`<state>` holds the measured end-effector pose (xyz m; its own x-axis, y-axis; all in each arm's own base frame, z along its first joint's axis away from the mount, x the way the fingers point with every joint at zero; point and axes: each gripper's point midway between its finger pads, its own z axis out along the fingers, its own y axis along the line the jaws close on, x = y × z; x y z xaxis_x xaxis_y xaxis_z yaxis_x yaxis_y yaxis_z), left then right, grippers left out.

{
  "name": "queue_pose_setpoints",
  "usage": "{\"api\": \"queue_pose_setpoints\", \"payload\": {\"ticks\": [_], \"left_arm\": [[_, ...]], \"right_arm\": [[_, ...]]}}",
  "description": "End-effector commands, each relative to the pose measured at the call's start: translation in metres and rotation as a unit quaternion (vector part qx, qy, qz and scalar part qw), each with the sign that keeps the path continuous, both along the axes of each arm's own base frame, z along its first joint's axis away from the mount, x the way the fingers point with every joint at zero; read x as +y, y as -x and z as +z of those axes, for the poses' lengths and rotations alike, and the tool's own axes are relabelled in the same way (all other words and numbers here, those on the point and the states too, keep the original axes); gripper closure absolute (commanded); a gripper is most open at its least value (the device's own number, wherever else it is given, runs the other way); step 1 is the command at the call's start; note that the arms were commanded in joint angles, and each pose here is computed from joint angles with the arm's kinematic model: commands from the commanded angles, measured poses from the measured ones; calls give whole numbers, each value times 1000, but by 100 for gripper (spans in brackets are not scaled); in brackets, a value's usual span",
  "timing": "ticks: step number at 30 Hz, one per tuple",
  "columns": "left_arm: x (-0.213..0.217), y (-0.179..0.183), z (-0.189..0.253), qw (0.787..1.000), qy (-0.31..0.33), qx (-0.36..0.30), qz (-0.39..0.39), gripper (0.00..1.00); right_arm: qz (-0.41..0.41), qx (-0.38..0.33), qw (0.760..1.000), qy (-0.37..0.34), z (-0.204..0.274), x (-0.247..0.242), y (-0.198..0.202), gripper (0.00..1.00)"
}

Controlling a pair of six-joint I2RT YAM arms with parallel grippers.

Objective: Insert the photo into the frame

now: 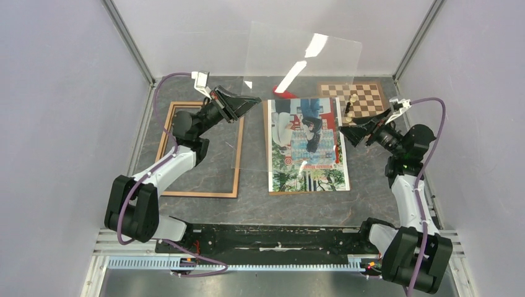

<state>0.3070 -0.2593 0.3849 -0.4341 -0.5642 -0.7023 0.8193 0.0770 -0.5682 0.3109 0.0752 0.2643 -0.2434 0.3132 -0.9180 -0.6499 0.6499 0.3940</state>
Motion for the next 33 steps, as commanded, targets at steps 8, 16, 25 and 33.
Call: {"api": "queue_pose_setpoints", "payload": {"ticks": [8,16,25,33], "left_arm": [[28,7,53,996,31,-75,30,98],[28,16,58,996,42,-82,14,98],[22,29,57,995,51,-88,-9,98],[14,44,57,993,55,-94,-37,98]], "right_arm": [[-73,4,996,60,15,-26,-11,3],[2,-44,999,14,48,5,0,2],[76,-87,993,-31,79,46,15,2],[113,-112,986,-47,83,62,16,3]]}}
